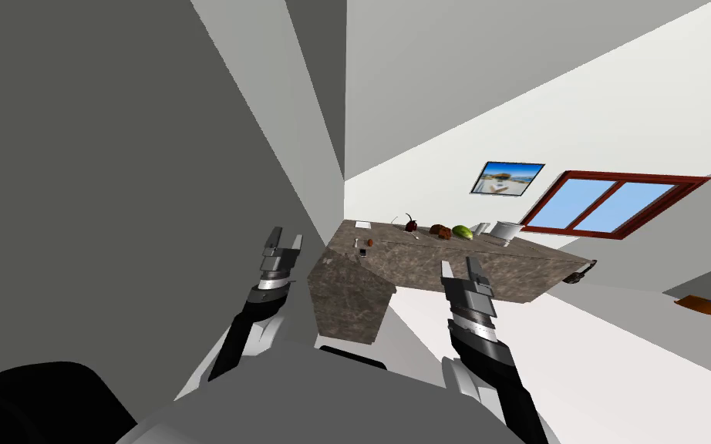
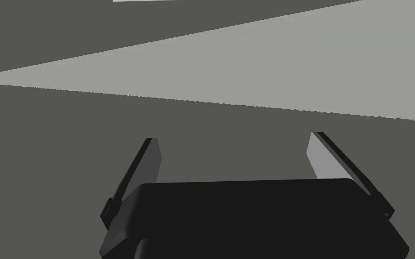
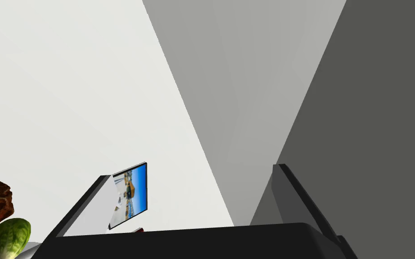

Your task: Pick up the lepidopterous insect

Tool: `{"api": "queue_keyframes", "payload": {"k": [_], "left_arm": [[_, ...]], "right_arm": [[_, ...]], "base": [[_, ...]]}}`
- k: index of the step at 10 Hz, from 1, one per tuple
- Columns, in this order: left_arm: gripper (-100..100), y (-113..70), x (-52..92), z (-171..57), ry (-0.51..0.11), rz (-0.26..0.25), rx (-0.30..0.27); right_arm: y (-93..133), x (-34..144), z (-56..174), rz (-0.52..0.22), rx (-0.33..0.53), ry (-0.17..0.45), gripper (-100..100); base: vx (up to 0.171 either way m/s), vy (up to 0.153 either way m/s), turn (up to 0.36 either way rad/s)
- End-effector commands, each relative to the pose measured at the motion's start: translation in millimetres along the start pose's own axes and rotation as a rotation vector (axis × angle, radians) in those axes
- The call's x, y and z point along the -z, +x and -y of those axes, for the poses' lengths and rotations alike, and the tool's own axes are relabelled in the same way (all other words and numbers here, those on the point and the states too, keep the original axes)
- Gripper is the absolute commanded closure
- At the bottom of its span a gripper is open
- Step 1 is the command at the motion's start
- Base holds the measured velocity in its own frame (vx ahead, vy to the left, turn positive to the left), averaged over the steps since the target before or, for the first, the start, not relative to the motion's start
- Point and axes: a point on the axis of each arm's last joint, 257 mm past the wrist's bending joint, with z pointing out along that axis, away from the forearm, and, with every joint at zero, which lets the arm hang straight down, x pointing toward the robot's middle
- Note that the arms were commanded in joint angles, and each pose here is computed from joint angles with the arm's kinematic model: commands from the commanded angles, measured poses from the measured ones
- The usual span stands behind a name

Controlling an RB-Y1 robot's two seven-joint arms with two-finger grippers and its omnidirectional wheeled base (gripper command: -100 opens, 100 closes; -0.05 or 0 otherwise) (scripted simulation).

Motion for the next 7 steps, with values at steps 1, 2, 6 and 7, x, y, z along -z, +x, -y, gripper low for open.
{"api": "queue_keyframes", "payload": {"k": [1, 2, 6, 7], "left_arm": [[-100, 4.1, -5.5, -10, -0.016, -0.019, -0.002], [-100, 6.6, -9.1, -17, -0.027, -0.029, -0.004], [-100, 15.7, -24.0, -47, -0.079, -0.066, -0.015], [-100, 19.1, -30.2, -60, -0.103, -0.079, -0.020]], "right_arm": [[0, 0.0, 0, 0.000, 0.000, 0.000, 0], [0, 0.0, 0, 0.000, 0.000, 0.000, 0], [0, 0.0, 0, 0.000, 0.000, 0.000, 0], [0, 0.0, 0, 0.000, 0.000, 0.000, 0]], "base": [[-0.018, -0.002, 0.011], [-0.040, -0.004, 0.009], [-0.055, -0.004, 0.009], [-0.037, -0.004, 0.015]]}}
